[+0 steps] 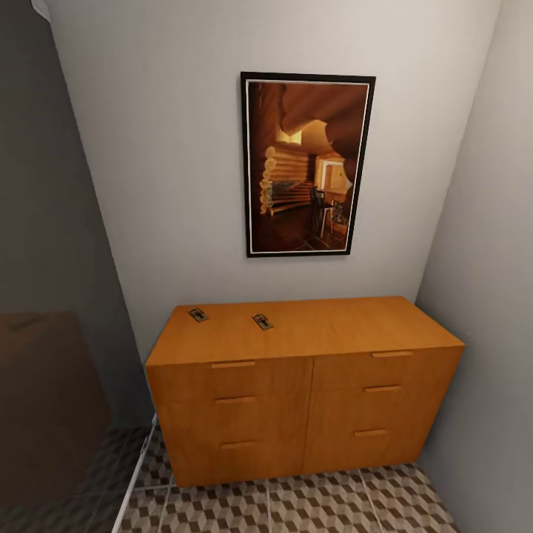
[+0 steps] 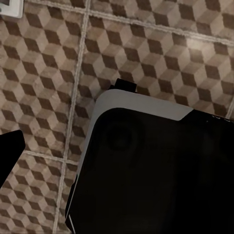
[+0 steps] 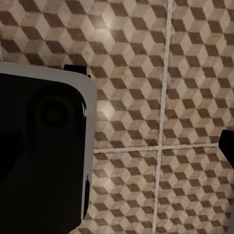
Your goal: Take the four mousetraps from the cabinet in the bathroom and place them on the bathroom floor. Make sure all four end up on the same floor surface, and ensure that at least two of them are either under or directly next to the same bathroom sink.
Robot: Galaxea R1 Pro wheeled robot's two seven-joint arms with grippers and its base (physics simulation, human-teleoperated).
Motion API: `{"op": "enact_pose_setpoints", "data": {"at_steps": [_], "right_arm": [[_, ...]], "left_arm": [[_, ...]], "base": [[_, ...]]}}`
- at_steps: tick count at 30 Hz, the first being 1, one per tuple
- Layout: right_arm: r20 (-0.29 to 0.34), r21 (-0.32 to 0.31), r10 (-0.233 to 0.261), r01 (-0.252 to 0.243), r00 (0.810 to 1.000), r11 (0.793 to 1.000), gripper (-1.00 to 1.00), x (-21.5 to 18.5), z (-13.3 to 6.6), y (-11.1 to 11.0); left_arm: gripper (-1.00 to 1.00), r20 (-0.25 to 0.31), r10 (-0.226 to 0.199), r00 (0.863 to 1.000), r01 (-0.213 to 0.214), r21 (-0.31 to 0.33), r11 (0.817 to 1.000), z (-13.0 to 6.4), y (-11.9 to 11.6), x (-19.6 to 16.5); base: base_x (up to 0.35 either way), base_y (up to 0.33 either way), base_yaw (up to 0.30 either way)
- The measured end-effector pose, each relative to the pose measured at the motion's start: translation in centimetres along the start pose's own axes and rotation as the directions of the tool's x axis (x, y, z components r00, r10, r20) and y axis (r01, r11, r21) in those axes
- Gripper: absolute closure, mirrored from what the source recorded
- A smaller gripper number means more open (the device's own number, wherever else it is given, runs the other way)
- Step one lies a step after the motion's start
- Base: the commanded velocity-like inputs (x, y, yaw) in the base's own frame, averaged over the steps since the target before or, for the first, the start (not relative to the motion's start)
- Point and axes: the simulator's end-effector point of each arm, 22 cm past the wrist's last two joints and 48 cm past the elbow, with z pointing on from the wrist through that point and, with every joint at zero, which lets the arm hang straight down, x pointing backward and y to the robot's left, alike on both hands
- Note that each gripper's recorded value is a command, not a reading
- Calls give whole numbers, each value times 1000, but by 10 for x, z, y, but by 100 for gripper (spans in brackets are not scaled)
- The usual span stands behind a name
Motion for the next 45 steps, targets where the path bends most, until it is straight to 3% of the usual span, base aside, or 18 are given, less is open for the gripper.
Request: {"op": "enact_pose_setpoints", "data": {"at_steps": [14, 18, 23, 26, 32, 35, 42, 43, 45], "right_arm": [[8, -9, -11, 11, 1000, 1000, -100, -8, 1, 0], [14, -8, -12, 12, 1000, 1000, -100, -37, 4, -1], [53, -4, 1, -1, 999, 1000, -100, -104, -1, -3], [117, -1, 10, -9, 993, 1000, -100, -172, -18, -7], [218, 4, 28, -30, 975, 1000, -100, -252, -57, -14], [263, 9, 56, -61, 963, 998, -100, -283, -78, -25], [319, 25, 94, -108, 943, 994, -100, -314, -104, -46], [335, 31, 97, -114, 937, 993, -100, -322, -111, -50], [350, 35, 99, -119, 931, 992, -100, -330, -119, -55]], "left_arm": [[-100, 6, 6, 1000, -6, 1, 1000, 0, 0, -3], [-100, 29, 9, 1000, -9, 14, 1000, 0, -6, -15], [-100, 129, 1, 992, -11, 75, 997, -8, -35, -67], [-100, 208, -11, 978, -16, 128, 992, -20, -56, -115], [-100, 299, -13, 954, -50, 199, 979, -51, -78, -186], [-100, 369, -10, 929, -88, 247, 965, -83, -95, -233], [-100, 489, -11, 872, -162, 310, 937, -148, -119, -299], [-100, 518, -11, 856, -185, 325, 928, -168, -126, -313], [-100, 545, -11, 838, -209, 340, 917, -188, -134, -325]], "base": [[0, 0, 0], [0, 0, 0], [0, 0, 0], [0, 0, 0], [0, 0, 0], [0, 0, 0], [0, 0, 0], [0, 0, 0], [0, 0, 0]]}}
